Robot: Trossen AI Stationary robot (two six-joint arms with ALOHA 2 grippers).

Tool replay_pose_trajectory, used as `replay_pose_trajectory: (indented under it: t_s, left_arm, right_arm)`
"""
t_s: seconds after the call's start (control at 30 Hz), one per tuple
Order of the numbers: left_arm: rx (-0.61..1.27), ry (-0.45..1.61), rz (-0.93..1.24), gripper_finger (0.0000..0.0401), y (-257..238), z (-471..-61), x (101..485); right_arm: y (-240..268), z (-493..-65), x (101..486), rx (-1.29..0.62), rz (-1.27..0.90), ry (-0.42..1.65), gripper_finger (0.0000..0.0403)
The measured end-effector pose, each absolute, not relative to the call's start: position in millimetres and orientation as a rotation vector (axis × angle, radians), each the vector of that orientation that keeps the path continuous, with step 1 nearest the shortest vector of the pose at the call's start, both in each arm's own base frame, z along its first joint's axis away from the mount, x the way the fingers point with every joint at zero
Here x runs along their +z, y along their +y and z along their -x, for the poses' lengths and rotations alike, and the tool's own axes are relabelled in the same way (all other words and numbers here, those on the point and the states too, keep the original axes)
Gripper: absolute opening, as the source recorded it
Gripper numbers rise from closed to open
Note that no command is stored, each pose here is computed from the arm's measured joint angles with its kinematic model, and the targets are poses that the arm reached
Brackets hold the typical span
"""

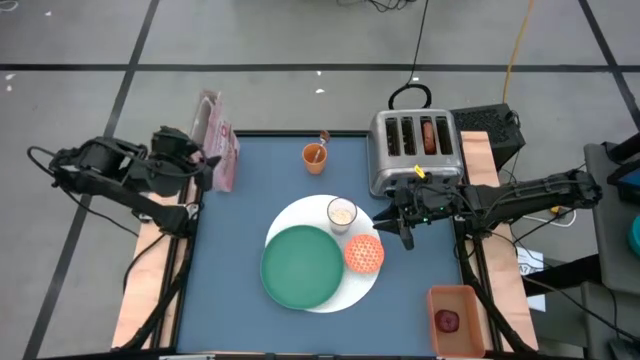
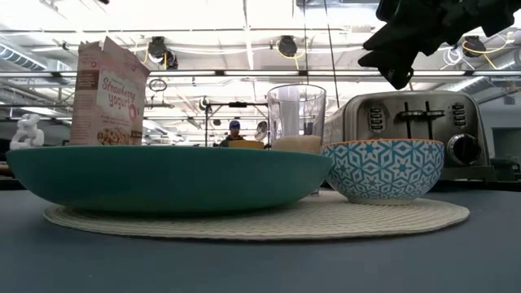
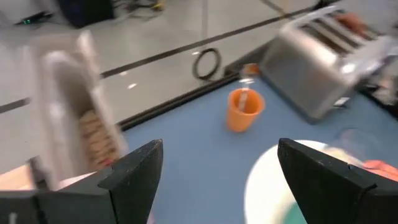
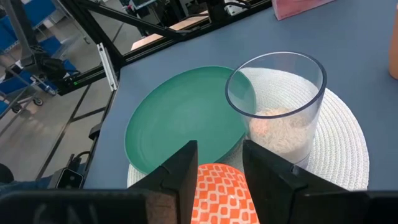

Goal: Arrange a breakfast setting
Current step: Pour the cereal into the orange bowl

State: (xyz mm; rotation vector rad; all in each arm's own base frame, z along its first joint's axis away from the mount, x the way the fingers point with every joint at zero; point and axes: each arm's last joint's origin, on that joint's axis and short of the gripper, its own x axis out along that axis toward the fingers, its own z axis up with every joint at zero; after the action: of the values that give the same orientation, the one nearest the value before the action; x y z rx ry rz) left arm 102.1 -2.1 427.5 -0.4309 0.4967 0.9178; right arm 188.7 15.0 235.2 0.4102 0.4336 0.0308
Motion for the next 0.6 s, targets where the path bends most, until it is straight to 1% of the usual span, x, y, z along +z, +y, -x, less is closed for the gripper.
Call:
replay_pose_trajectory:
  t_s: [0.27, 0.6]
  left_arm:
    - [1.033, 0.492, 0.415, 0.0321, 14, -94, 430]
    - [1.114, 0.635, 0.412, 0.0321, 34, -98, 426]
  right_arm:
    - [15, -189, 235, 0.031, -0.41, 0.433, 0.0121]
    - [15, -189, 235, 0.031, -0.41, 0.433, 0.0121]
